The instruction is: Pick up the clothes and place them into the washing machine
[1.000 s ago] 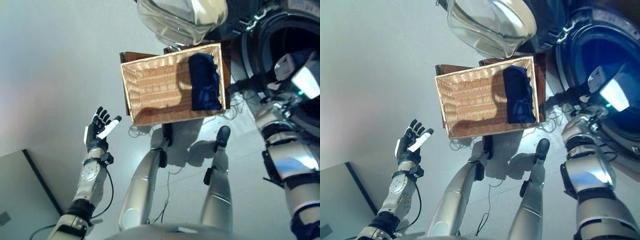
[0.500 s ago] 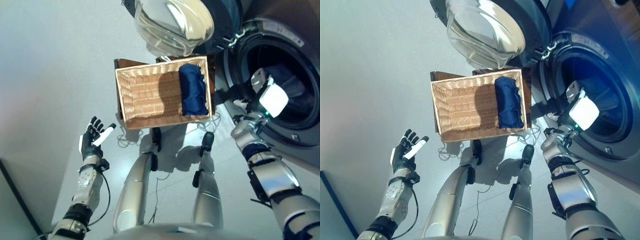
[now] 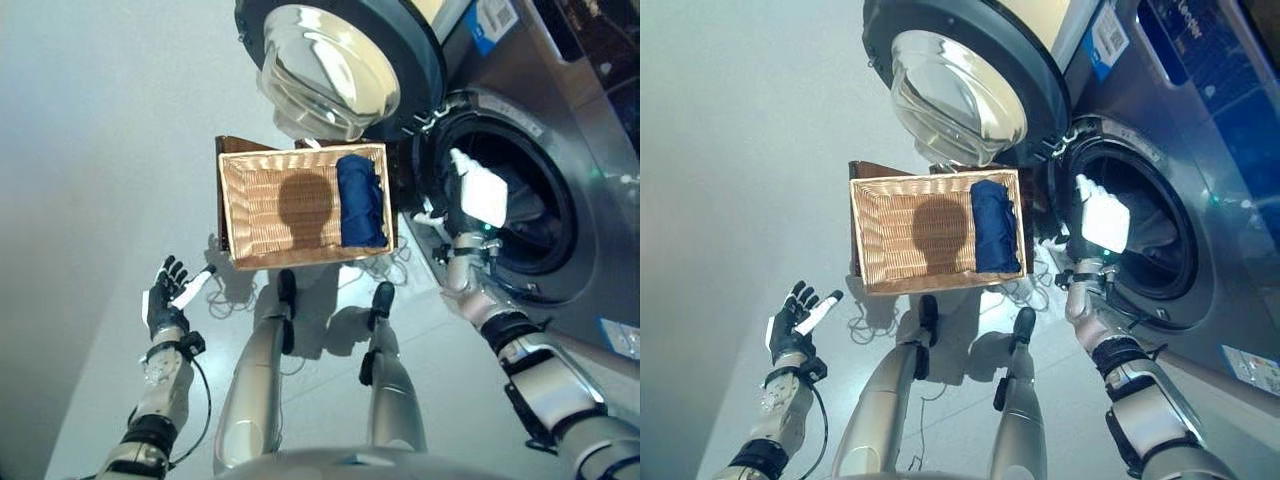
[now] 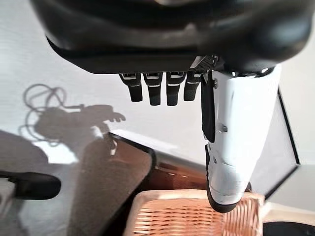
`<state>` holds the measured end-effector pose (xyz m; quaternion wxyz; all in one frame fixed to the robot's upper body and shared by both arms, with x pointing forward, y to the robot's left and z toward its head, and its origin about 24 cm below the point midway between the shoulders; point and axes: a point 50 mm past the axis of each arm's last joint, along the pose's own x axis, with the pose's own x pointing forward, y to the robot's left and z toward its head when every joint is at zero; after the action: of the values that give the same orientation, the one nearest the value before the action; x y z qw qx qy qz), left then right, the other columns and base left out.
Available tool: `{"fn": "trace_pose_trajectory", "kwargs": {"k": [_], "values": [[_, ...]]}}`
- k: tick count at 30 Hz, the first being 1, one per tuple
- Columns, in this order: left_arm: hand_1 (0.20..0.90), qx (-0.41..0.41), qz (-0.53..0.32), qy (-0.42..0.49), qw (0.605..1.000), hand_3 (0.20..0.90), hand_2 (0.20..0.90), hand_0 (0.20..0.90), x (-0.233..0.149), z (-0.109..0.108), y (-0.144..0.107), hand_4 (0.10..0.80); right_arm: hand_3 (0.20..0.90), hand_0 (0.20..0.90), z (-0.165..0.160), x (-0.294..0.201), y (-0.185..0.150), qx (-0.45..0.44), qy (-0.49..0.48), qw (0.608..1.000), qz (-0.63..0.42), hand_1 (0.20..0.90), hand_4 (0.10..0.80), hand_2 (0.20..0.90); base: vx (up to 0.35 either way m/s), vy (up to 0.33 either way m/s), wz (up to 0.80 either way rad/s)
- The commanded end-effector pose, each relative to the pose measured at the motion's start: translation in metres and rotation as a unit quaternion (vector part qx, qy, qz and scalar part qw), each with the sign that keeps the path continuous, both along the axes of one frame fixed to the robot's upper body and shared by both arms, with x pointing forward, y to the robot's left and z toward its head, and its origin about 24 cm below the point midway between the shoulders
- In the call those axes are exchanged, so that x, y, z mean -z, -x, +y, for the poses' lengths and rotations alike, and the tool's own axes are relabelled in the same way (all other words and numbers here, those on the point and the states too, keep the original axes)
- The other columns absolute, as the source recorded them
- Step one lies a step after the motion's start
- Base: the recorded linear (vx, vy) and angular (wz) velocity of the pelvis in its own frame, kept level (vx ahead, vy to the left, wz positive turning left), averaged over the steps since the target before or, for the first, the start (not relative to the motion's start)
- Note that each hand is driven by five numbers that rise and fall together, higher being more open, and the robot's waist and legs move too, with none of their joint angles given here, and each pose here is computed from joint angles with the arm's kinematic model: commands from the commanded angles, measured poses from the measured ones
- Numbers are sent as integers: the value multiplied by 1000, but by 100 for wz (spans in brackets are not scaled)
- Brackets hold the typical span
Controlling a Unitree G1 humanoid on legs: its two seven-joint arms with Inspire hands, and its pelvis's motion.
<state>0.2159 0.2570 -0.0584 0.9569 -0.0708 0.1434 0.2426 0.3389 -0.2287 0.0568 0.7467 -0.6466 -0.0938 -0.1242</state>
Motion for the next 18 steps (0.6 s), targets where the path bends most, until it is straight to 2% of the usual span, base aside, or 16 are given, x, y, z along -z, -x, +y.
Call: {"fn": "trace_pose_trajectory", "kwargs": {"k": [1,2,3,8,13,14,18], "values": [[900,0,-28,-27,999,900,900,900,-9,3,-3,800,900,900,-12,-51,-22,-25,148,988,-40,900,800,900,29,-27,6],[900,4,-25,-26,999,900,900,900,-7,1,-3,800,900,900,-5,-52,-28,-40,203,978,-18,900,800,900,2,-13,9],[900,3,-25,-25,999,900,900,900,-7,1,-3,800,900,900,-5,-52,-28,-41,203,978,-19,900,800,900,24,-21,7],[900,23,-12,-19,999,900,900,900,-1,-8,-2,800,900,900,28,-66,-47,-104,331,938,9,900,800,900,12,-11,10],[900,30,-14,-18,999,900,900,900,-2,-10,-4,800,900,900,52,-75,-57,-131,396,909,15,900,800,900,17,-11,11],[900,40,-13,-18,999,900,900,900,-2,-13,-5,800,900,900,63,-78,-62,-144,439,887,20,900,800,900,31,-16,10],[900,51,-17,-24,998,900,900,900,-4,-14,-7,800,900,900,71,-85,-67,-145,476,867,23,900,800,900,25,-12,14]]}}
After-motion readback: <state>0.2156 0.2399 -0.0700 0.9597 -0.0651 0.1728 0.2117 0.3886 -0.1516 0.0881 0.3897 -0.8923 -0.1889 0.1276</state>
